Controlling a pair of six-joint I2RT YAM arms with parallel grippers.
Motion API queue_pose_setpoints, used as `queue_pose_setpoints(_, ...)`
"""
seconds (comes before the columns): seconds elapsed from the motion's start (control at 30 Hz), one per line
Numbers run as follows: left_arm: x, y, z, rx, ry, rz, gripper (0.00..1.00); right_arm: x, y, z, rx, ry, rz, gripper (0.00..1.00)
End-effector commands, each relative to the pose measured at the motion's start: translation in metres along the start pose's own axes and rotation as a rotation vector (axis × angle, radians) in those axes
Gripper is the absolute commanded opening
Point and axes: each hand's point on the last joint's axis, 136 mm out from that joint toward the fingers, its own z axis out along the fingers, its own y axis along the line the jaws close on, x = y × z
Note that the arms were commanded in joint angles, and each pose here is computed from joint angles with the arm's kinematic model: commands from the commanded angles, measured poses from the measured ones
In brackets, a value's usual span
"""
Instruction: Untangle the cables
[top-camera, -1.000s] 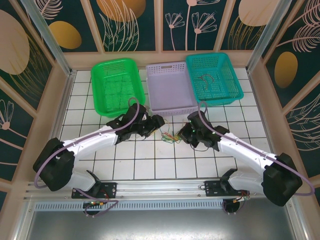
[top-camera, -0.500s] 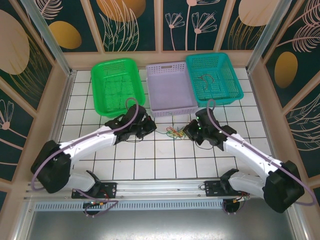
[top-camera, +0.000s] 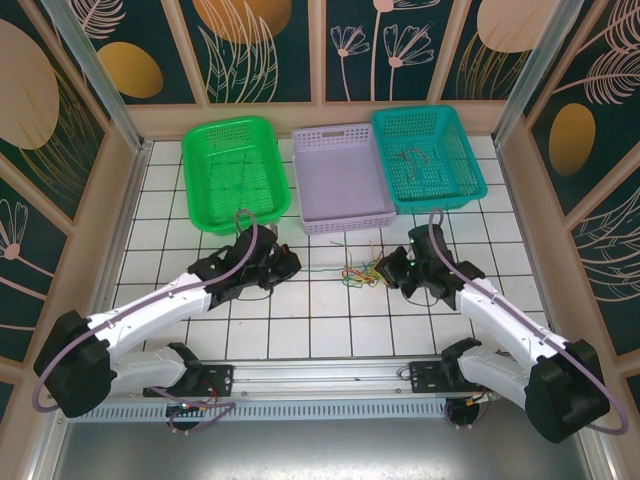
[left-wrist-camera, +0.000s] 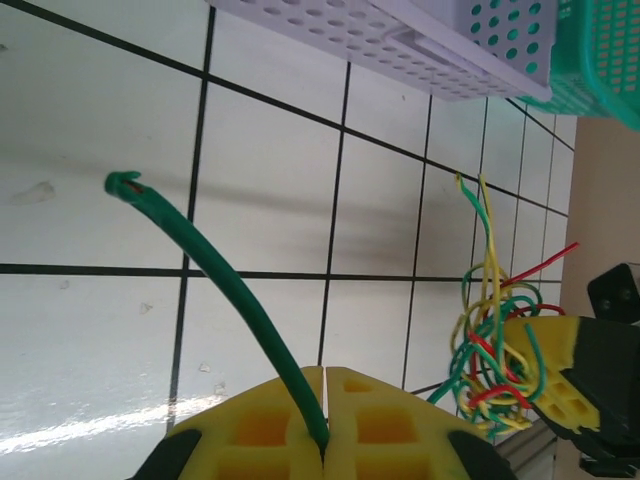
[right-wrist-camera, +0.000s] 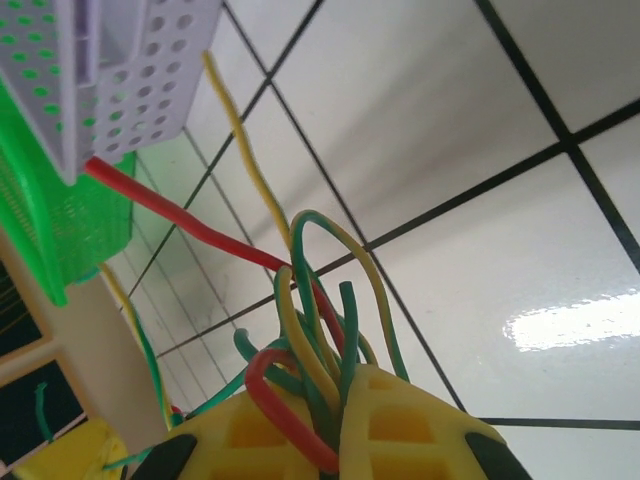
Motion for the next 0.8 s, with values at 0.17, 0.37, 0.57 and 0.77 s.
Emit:
queue_pose_setpoints(0.17, -0.011, 0.054, -0.015, -0.233, -0.078, 0.053, 0.00, -0.044, -0.043, -0.010, 0.176, -0.152, -0.105, 0.00)
queue_pose_setpoints(0.37, -0.003, 0.037, -0.001, -0.114, -0.036, -0.029, 0.09, -0.018, 0.002, 0.005, 0.071, -0.115, -0.443, 0.00)
queue_pose_setpoints(0.57, -0.025, 0.009, -0.023, -0.088, -0.110, -0.028, 0.57, -0.005, 0.054, -0.016, -0.055, -0.232, -0.810, 0.00)
queue_pose_setpoints(0.77, -0.029, -0.054, -0.039, 0.123, -0.059, -0.095, 0.65, -0.013, 0.095, -0.037, -0.139, -0.315, -0.818, 0.00)
